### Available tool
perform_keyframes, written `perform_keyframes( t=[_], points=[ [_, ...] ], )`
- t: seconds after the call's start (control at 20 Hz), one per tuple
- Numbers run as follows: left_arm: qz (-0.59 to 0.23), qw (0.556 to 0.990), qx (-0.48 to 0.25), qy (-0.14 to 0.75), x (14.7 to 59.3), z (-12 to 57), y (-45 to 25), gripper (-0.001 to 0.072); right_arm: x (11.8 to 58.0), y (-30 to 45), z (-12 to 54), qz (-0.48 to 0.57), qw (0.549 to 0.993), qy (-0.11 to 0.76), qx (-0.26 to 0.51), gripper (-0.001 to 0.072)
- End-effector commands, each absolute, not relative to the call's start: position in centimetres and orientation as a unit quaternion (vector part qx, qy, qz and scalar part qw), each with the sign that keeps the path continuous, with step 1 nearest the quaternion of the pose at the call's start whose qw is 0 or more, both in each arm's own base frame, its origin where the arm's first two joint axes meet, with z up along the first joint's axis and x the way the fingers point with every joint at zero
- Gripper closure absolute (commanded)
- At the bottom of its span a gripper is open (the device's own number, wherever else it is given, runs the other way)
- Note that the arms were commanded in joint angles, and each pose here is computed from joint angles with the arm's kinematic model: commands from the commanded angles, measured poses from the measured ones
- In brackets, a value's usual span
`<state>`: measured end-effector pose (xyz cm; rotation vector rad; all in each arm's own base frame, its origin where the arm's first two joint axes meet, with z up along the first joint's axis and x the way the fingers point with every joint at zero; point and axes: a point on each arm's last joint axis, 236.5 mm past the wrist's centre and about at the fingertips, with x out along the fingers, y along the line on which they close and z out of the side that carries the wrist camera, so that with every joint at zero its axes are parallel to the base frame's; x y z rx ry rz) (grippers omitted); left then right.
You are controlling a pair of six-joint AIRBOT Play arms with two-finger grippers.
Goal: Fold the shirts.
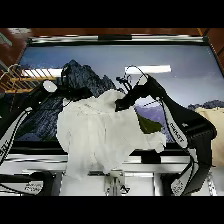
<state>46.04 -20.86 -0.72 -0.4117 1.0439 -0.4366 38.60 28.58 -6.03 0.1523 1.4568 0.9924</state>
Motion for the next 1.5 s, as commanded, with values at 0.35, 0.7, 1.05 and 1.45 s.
perform_keyframes(
  t=[0.35, 0.7, 1.05, 1.45],
  points=[
    [-0.3, 0.805, -0.097, 0.503, 43.7, 0.6, -22.6, 0.01, 39.6, 27.8, -4.0, 0.414, 0.587, 0.659, 0.222, 0.0646],
    [-0.327, 0.809, -0.066, 0.484, 43.1, -1.5, -28.3, 0.01, 40.2, 29.7, -5.3, 0.419, 0.541, 0.659, 0.311, 0.0646],
    [-0.305, 0.772, -0.063, 0.555, 40.7, -2.1, -25.8, 0.01, 40.6, 27.3, -5.1, 0.406, 0.524, 0.668, 0.337, 0.0646],
    [-0.258, 0.745, -0.118, 0.603, 39.8, -2.3, -22.4, 0.01, 40.4, 27.4, -5.0, 0.41, 0.52, 0.67, 0.335, 0.0646]
  ],
)
